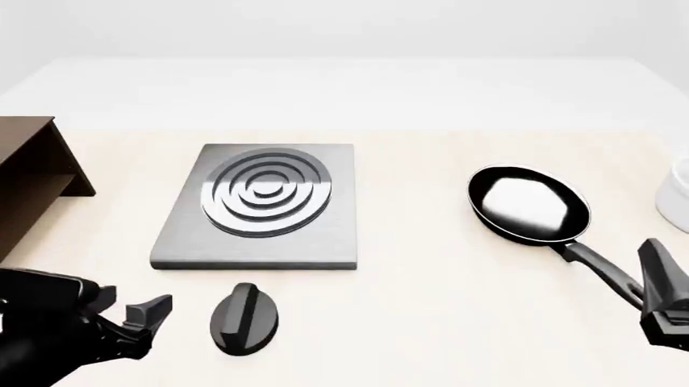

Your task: Turn on the stove and put the frying pan on it.

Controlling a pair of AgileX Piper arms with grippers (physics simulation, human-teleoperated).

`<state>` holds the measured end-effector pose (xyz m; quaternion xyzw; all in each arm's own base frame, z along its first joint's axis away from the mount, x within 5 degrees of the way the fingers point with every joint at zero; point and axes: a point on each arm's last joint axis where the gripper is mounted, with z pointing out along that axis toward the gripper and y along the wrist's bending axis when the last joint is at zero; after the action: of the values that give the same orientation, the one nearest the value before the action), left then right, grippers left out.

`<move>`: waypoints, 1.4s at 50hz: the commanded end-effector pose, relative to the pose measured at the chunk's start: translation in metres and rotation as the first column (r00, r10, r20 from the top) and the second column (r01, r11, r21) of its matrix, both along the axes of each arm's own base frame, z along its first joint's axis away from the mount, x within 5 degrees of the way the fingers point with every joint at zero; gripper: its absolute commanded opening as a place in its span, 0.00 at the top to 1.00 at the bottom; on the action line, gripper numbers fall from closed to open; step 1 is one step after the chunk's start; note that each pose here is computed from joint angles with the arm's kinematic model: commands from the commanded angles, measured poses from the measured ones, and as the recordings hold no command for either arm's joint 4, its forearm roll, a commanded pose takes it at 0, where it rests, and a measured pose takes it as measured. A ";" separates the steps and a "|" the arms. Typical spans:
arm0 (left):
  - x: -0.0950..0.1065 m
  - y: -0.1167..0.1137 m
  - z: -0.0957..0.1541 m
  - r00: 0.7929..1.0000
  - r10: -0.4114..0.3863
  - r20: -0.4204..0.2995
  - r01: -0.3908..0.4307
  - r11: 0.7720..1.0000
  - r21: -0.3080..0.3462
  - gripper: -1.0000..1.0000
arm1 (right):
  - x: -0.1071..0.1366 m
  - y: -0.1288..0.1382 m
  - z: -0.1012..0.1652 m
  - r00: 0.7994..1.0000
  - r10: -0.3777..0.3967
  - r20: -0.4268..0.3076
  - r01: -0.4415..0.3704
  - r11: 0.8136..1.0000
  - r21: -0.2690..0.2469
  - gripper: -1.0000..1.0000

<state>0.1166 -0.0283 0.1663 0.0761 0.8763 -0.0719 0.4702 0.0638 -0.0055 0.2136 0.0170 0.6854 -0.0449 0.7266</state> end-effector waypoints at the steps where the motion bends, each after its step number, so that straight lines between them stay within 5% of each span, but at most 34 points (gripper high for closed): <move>1: 0.008 -0.005 -0.024 0.999 -0.010 -0.046 0.009 1.000 -0.007 0.00 | -0.002 0.000 -0.001 1.000 -0.001 0.002 0.001 1.000 -0.007 0.00; 27: 0.021 -0.021 -0.052 0.992 -0.046 -0.121 0.040 0.998 -0.054 0.00 | -0.008 0.000 -0.001 1.000 -0.005 0.019 0.005 1.000 -0.013 0.00; 28: 0.022 -0.021 -0.053 0.992 -0.051 -0.119 0.046 0.998 -0.049 0.00 | -0.014 0.001 0.028 0.999 0.001 0.051 0.000 1.000 -0.022 0.00; 30: 0.022 -0.022 -0.055 0.991 -0.050 -0.124 0.044 0.997 -0.056 0.00 | -0.009 0.002 0.005 1.000 0.015 0.020 -0.014 1.000 -0.016 0.00; 47: 0.017 -0.042 -0.065 0.978 -0.106 -0.182 0.078 0.985 -0.152 0.00 | -0.008 0.002 -0.005 1.000 0.014 -0.027 -0.015 1.000 -0.014 0.00; 55: 0.011 -0.064 -0.076 0.965 -0.144 -0.217 0.072 0.949 -0.307 0.00 | -0.008 0.001 -0.004 1.000 0.010 -0.018 -0.010 1.000 -0.007 0.00; 58: 0.005 -0.079 -0.080 0.958 -0.183 -0.222 0.072 0.900 -0.430 0.00 | 0.012 0.000 0.000 0.999 0.010 -0.032 -0.010 1.000 -0.009 0.00; 64: 0.006 -0.084 -0.074 0.965 -0.175 -0.195 0.048 0.849 -0.526 0.00 | 0.029 -0.002 0.002 1.000 0.010 -0.026 -0.010 1.000 -0.005 0.00; 70: 0.001 -0.079 -0.052 0.965 -0.186 -0.184 0.069 0.860 -0.506 0.00 | 0.032 -0.002 0.002 1.000 0.010 -0.021 -0.010 1.000 -0.004 0.00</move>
<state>0.1346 -0.0882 0.1002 -0.0003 0.8801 -0.2418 0.4087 0.0835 -0.0063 0.2157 0.0102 0.6941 -0.0438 0.7184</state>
